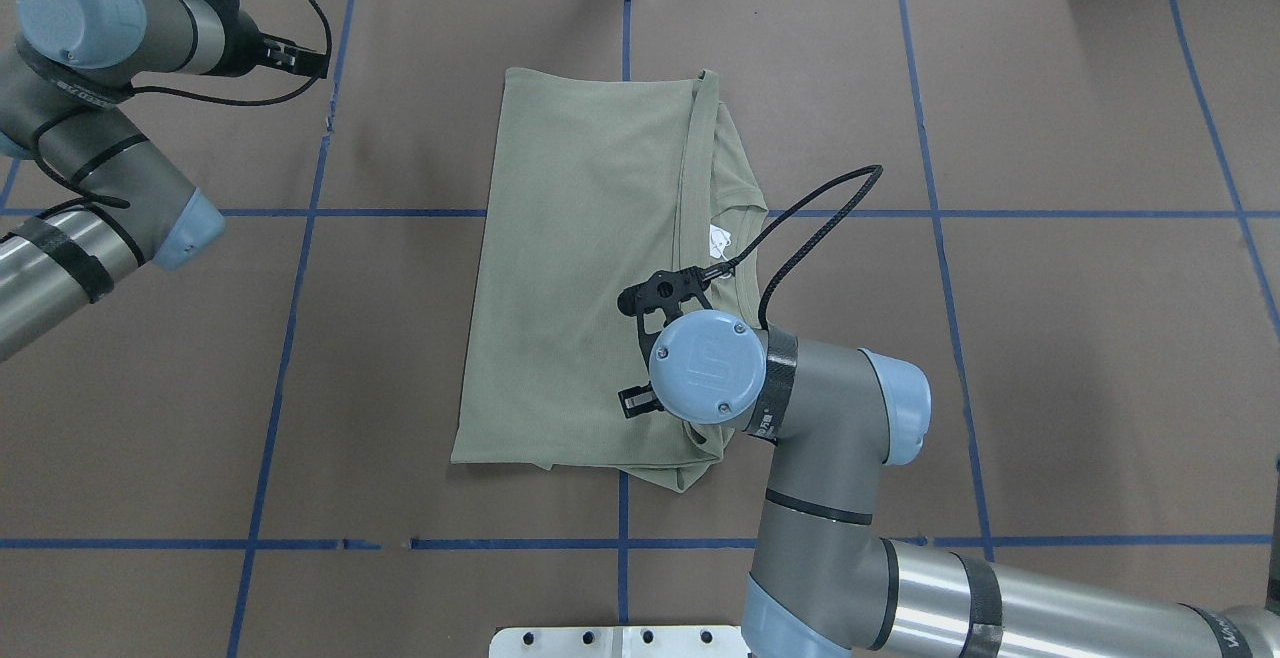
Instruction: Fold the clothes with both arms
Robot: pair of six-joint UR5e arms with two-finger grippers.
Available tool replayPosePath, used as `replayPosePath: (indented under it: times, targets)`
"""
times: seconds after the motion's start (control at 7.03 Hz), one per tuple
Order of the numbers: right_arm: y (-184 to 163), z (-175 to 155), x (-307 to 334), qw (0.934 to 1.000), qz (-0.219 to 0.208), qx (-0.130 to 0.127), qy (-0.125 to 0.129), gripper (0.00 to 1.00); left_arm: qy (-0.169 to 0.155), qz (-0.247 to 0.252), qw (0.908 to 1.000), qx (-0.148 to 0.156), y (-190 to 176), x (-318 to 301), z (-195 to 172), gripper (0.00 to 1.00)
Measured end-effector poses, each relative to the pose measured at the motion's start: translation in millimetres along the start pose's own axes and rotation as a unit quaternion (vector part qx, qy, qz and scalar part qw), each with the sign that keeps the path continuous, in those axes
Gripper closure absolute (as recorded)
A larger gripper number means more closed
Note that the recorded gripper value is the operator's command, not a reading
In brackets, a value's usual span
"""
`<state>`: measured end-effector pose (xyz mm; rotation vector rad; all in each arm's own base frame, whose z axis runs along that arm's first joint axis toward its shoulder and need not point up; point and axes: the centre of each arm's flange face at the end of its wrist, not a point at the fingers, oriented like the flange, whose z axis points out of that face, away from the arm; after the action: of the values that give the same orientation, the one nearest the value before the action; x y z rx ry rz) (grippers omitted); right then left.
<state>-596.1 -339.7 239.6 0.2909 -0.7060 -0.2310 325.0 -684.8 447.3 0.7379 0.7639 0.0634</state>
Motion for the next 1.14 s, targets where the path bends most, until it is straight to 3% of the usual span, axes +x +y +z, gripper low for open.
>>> replayPosePath:
  times: [0.28, 0.43, 0.71, 0.85, 1.0, 1.14]
  targets:
    - [12.3, 3.0, -4.3, 0.9998, -0.015, -0.008, 0.003, 0.35, 0.002, -0.007, 1.0, -0.002, 2.6, 4.1, 1.7, 0.0]
    - [15.3, 3.4, -5.4, 0.9997, -0.019, -0.011, 0.005, 0.4, 0.003, -0.008, 1.0, -0.002, 3.0, 5.0, 1.9, 0.0]
    - [17.6, 4.0, -6.0, 0.9997, -0.021, -0.013, 0.008, 0.64, 0.003, -0.009, 1.0, -0.002, 3.3, 5.5, 2.1, 0.0]
    - [17.6, 3.8, -5.9, 0.9997, -0.021, -0.013, 0.009, 0.86, 0.003, -0.009, 1.0, -0.002, 3.3, 5.6, 2.1, 0.0]
    - [17.6, 2.3, -5.9, 0.9997, -0.021, -0.013, 0.009, 1.0, 0.003, -0.009, 1.0, -0.002, 3.3, 5.6, 2.1, 0.0]
    - [18.0, -3.0, -5.4, 0.9996, -0.021, -0.015, 0.011, 1.0, 0.003, -0.009, 1.0, -0.003, 3.8, 6.3, 2.4, 0.0]
